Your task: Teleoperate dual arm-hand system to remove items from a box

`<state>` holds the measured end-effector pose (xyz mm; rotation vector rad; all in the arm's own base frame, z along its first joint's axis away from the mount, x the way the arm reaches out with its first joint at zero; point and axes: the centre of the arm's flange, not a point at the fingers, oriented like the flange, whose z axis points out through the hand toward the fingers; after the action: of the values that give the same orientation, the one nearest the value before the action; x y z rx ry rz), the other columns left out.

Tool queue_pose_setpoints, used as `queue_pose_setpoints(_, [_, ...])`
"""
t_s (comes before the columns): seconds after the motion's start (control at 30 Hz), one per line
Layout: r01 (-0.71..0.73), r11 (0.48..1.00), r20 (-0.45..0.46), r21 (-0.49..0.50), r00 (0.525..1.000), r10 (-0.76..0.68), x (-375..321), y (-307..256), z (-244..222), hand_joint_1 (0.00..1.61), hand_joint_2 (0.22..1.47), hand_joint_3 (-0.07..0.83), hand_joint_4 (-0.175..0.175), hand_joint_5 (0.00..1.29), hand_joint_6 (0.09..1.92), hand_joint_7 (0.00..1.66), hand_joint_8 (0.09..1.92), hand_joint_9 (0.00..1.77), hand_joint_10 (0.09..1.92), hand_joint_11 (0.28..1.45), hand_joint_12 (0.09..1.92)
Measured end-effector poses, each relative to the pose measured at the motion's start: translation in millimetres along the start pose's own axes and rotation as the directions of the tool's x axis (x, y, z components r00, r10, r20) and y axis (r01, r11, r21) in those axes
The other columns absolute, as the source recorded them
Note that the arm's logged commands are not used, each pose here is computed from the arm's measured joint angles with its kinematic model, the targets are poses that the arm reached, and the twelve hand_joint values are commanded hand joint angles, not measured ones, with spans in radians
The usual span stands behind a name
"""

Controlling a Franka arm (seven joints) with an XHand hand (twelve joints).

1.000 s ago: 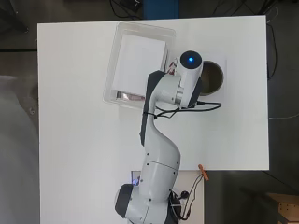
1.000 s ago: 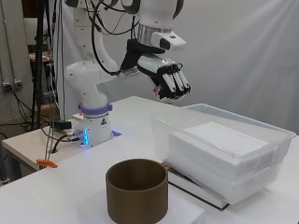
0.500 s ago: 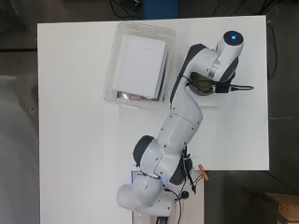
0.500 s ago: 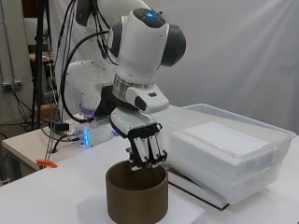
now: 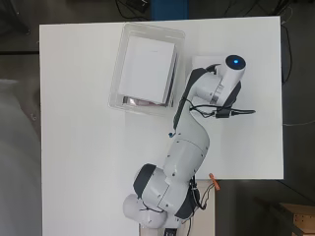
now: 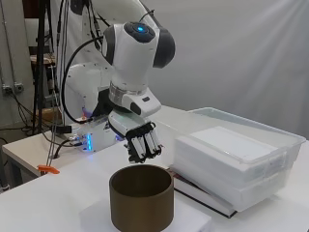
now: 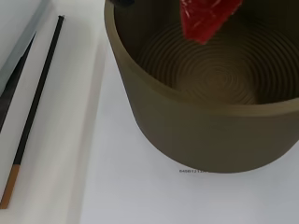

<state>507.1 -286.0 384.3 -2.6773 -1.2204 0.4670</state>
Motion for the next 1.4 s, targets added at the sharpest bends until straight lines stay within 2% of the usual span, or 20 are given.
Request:
queue_pose_setpoints(0.03, [-0.001,1.000,0.001,-0.002,1.000,0.001,4,3,0,1.17,1.29,0.001,-0.175,0.66,1.27,0.72,1.67,0.95,1.79,0.66,1.65])
queue_pose_setpoints(0.1, [-0.006,1.000,0.005,-0.011,1.000,0.006,13,7,-3,1.17,1.29,0.001,-0.175,0.66,1.39,0.70,1.58,0.94,1.78,0.65,1.64])
queue_pose_setpoints(0.2, [-0.045,0.999,0.016,-0.021,0.999,0.046,14,10,-3,1.18,1.29,0.000,-0.175,0.66,1.26,0.72,1.66,0.90,1.72,0.62,1.58])
queue_pose_setpoints(0.23, [-0.056,0.998,0.014,-0.022,0.998,0.057,12,12,-3,0.94,1.19,-0.012,-0.107,0.53,0.89,0.63,1.21,0.81,1.28,0.58,1.17])
queue_pose_setpoints(0.27, [-0.059,0.998,0.011,-0.021,0.998,0.059,11,14,-3,0.66,1.01,-0.027,-0.057,0.32,0.51,0.39,0.70,0.53,0.79,0.50,0.72])
queue_pose_setpoints(0.3, [-0.065,0.998,0.011,-0.015,0.998,0.065,10,16,-2,0.41,0.90,-0.021,-0.039,0.17,0.26,0.21,0.37,0.33,0.46,0.46,0.40])
queue_pose_setpoints(0.33, [-0.079,0.997,0.022,-0.011,0.997,0.080,12,17,0,0.22,0.84,-0.013,-0.037,0.08,0.13,0.10,0.18,0.23,0.26,0.44,0.21])
queue_pose_setpoints(0.37, [-0.111,0.994,0.043,-0.013,0.993,0.111,12,18,2,0.11,0.81,-0.008,-0.038,0.04,0.09,0.05,0.09,0.18,0.15,0.45,0.11])
queue_pose_setpoints(0.4, [-0.154,0.988,0.060,-0.023,0.986,0.155,12,19,3,0.05,0.79,-0.006,-0.039,0.02,0.09,0.02,0.09,0.16,0.09,0.45,0.09])
queue_pose_setpoints(0.47, [-0.234,0.971,0.058,-0.052,0.970,0.237,12,21,6,0.01,0.77,-0.005,-0.035,0.00,0.09,0.00,0.09,0.14,0.09,0.44,0.09])
queue_pose_setpoints(0.53, [-0.242,0.968,0.038,-0.074,0.969,0.245,14,23,6,0.01,0.77,-0.006,-0.032,0.00,0.09,0.00,0.09,0.14,0.09,0.44,0.09])
queue_pose_setpoints(0.67, [-0.100,0.991,-0.002,-0.093,0.995,0.101,28,19,-14,0.00,0.74,-0.015,-0.017,0.00,0.09,0.00,0.09,0.14,0.09,0.43,0.09])
queue_pose_setpoints(0.83, [-0.007,0.979,-0.133,-0.202,0.991,-0.021,67,-8,-85,0.00,0.73,-0.003,-0.002,0.00,0.09,0.07,0.09,0.21,0.09,0.43,0.09])
queue_pose_setpoints(1.03, [0.138,0.935,-0.127,-0.327,0.974,-0.188,131,-100,-147,0.00,0.72,-0.005,0.000,0.00,0.09,0.12,0.09,0.28,0.09,0.44,0.09])
queue_pose_setpoints(1.2, [0.250,0.894,-0.092,-0.372,0.948,-0.304,174,-189,-157,0.00,0.73,0.003,0.002,0.00,0.09,0.12,0.09,0.28,0.09,0.45,0.09])
queue_pose_setpoints(1.4, [0.351,0.858,-0.071,-0.375,0.912,-0.404,208,-261,-151,0.00,0.73,0.000,-0.008,0.00,0.09,0.11,0.09,0.27,0.09,0.46,0.09])
